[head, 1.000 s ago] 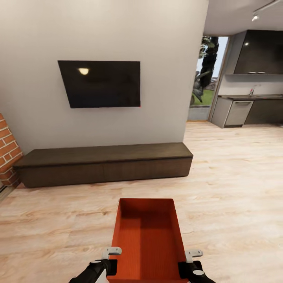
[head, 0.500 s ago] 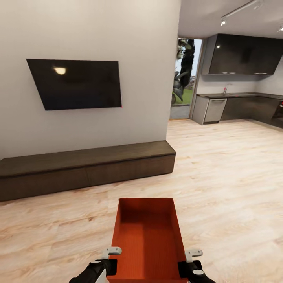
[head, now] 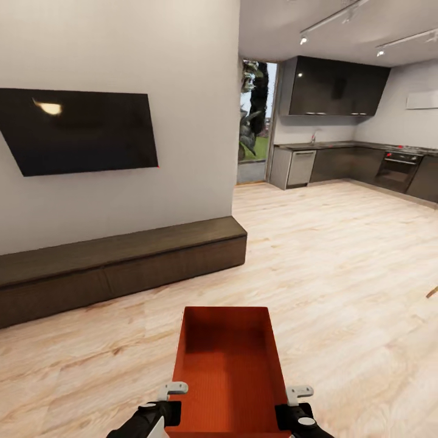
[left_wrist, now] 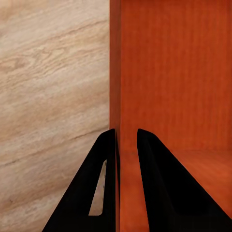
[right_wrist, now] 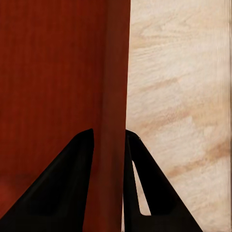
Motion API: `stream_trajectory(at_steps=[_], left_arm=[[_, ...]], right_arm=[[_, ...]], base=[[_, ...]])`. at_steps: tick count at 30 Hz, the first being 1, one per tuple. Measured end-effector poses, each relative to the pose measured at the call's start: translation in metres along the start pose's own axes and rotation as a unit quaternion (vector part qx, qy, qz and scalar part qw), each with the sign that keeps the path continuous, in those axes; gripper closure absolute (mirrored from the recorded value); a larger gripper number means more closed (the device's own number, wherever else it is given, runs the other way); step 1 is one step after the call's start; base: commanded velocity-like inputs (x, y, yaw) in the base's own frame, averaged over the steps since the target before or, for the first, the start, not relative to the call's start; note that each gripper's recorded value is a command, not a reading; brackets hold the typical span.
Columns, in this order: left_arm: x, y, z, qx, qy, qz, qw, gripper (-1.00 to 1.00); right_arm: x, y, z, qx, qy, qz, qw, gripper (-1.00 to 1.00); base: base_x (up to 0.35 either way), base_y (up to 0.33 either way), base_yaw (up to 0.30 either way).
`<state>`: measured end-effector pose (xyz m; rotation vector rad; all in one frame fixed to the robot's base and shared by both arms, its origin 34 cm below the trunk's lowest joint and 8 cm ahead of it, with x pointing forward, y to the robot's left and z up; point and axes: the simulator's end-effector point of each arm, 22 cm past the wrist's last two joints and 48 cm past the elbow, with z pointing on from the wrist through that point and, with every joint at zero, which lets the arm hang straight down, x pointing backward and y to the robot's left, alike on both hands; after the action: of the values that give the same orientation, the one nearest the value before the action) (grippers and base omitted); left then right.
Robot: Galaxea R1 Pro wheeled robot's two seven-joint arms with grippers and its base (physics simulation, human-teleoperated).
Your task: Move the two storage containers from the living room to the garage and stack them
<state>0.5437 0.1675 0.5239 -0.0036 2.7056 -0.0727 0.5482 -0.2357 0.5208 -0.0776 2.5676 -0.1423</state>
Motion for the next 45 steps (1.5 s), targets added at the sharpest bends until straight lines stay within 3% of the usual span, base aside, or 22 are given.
stream_trajectory(at_steps=[45], left_arm=[[-0.0001,-0.0001,0.0,0.0,0.0,0.0,1.0,1.0]], right_arm=[[0.0,-0.0001,0.0,0.0,0.0,0.0,1.0,1.0]], base=[[0.0,0.0,-0.284]])
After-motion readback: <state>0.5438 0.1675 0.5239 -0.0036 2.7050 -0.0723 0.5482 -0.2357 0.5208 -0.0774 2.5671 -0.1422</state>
